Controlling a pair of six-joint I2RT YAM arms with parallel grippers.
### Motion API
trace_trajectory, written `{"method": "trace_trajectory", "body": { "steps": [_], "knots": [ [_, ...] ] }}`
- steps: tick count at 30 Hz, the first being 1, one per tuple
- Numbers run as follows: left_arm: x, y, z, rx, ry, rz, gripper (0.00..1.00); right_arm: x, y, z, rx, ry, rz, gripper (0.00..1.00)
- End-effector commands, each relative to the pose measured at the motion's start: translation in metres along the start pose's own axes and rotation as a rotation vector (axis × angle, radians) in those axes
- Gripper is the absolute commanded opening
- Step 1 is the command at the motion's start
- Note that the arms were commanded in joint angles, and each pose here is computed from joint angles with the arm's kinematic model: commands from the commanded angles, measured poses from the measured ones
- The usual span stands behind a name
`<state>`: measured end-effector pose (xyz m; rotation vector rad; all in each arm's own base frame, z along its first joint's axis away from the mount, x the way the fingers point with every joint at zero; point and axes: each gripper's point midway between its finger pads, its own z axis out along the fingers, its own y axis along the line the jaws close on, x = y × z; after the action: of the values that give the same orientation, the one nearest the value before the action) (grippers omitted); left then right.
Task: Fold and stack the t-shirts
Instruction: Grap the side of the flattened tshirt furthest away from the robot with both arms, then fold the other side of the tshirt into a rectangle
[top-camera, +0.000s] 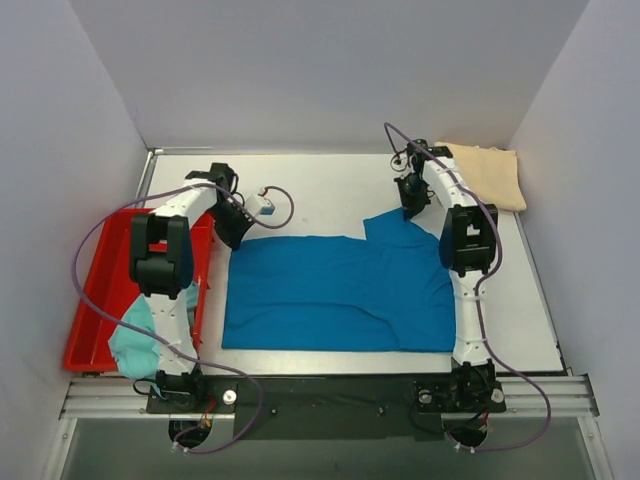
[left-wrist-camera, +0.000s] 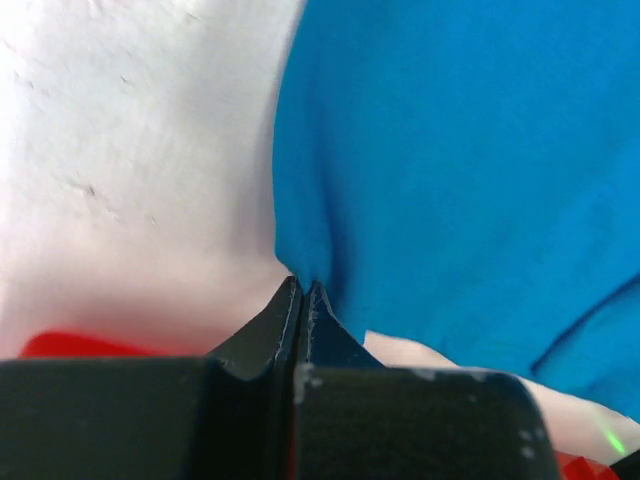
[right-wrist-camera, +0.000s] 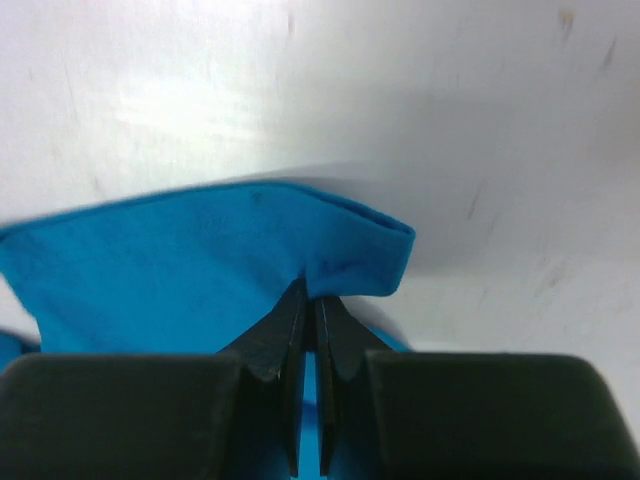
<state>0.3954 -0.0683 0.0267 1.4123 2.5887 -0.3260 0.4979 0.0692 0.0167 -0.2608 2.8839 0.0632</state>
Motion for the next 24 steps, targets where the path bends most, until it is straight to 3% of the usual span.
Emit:
{"method": "trace_trajectory", "body": {
  "steps": [1, 4, 9, 14, 24],
  "knots": [
    [-0.021, -0.008, -0.058, -0.134, -0.171, 0.064, 0.00, 0.011, -0.001, -0.085, 0.024, -0.089, 0.042, 0.00],
    [-0.010, -0.022, -0.063, -0.164, -0.181, 0.082, 0.00, 0.038, -0.001, -0.103, 0.037, -0.080, 0.076, 0.00],
    [0.021, -0.053, -0.071, -0.203, -0.175, 0.142, 0.00, 0.119, -0.006, -0.126, 0.111, -0.042, 0.141, 0.00],
    [0.051, -0.088, -0.067, -0.155, -0.155, 0.226, 0.00, 0.184, 0.002, -0.141, 0.113, -0.022, 0.201, 0.00],
    [0.082, -0.112, -0.041, -0.069, -0.085, 0.326, 0.00, 0.276, 0.010, -0.121, 0.099, 0.194, 0.267, 0.00]
  ]
}}
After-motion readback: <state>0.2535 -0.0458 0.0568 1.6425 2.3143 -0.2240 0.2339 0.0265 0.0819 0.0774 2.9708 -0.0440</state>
